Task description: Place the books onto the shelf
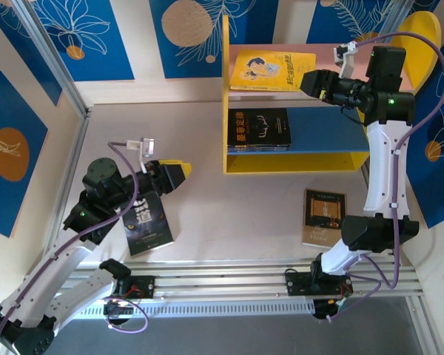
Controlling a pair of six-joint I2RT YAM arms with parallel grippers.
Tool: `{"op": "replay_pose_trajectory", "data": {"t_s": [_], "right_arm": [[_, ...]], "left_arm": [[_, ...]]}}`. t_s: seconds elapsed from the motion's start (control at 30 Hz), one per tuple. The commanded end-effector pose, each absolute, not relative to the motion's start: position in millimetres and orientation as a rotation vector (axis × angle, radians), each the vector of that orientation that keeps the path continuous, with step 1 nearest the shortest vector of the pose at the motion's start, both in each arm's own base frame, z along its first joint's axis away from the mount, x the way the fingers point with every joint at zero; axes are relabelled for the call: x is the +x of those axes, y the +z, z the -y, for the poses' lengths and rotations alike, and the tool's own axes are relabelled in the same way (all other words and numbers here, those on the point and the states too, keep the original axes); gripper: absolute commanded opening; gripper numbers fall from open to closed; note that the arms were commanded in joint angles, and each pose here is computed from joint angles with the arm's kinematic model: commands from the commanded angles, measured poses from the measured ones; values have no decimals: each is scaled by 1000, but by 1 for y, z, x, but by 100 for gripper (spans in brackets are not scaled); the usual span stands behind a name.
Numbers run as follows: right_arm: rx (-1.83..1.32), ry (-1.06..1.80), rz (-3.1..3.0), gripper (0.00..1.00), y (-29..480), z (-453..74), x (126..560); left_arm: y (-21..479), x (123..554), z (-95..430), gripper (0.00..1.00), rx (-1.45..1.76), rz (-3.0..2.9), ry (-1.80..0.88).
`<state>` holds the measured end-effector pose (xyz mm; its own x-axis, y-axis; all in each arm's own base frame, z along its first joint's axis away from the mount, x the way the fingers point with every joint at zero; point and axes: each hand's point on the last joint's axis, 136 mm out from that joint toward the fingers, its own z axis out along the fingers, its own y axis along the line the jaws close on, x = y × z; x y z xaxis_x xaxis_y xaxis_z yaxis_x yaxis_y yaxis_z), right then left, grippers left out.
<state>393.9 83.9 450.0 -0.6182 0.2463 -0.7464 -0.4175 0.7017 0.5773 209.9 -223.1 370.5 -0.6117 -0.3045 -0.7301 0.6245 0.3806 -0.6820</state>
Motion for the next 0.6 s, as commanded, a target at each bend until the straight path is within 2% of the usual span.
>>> {"op": "replay_pose_trajectory", "data": {"t_s": [0.0, 0.07, 0.2, 0.57], "right_arm": [[-171, 949, -2016, 46, 455, -88, 394], [-179, 958, -2012, 38, 456, -88, 394], [-183, 981, -2013, 30, 456, -87, 393], [-207, 1054, -1989, 27, 463, -72, 384]], "left_arm": [[386, 204, 220, 65, 299, -1736, -1348], [385, 204, 219, 66, 295, -1737, -1347], [385, 204, 219, 66, 292, -1736, -1347], [386, 204, 218, 66, 291, -1736, -1344]]}}
